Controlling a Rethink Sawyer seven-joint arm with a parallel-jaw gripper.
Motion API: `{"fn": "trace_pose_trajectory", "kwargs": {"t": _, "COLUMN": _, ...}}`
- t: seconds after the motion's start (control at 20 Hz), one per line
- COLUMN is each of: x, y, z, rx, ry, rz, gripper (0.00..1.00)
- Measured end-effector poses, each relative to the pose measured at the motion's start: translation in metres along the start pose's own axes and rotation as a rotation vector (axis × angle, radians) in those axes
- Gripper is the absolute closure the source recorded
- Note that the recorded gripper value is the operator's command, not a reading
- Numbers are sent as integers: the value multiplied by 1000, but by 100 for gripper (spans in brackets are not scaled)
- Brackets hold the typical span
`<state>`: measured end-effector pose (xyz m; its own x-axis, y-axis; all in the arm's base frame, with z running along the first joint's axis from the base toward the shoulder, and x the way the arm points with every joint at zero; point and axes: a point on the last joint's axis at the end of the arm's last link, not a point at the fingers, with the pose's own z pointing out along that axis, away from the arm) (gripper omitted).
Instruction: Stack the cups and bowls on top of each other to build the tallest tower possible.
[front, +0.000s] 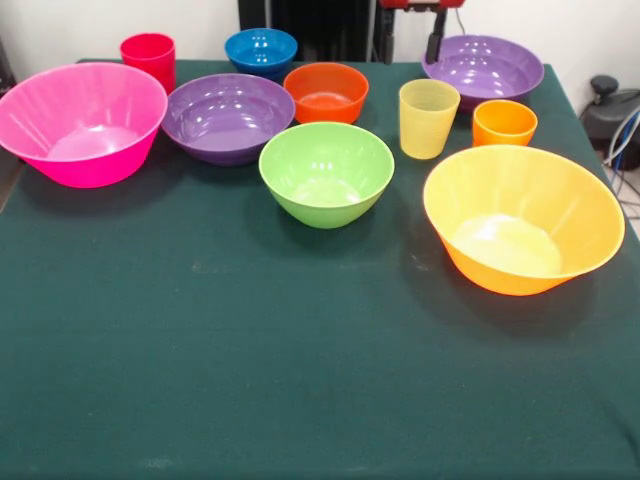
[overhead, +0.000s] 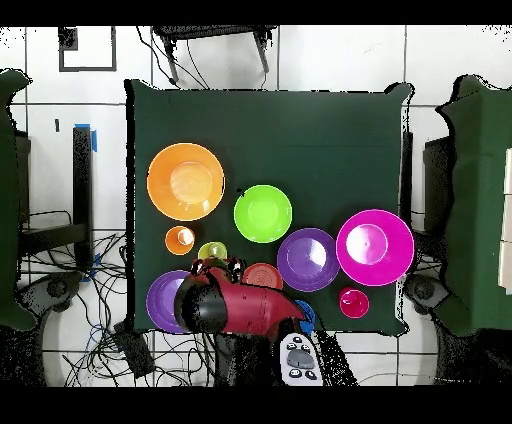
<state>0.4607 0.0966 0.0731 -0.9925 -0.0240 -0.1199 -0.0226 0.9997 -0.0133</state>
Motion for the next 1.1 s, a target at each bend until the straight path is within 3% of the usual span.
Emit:
{"fn": "trace_pose_trajectory", "kwargs": {"t": 0.45, "x": 14, "y": 3, "z": 4, "rx": -5, "ry": 24, "rz": -4, "gripper": 0}}
{"fn": "trace_pose_trajectory", "kwargs": {"t": 1.1, "x": -7, "y": 2, "z": -23, "rx": 8, "ry": -54, "rz": -11, "gripper": 0}}
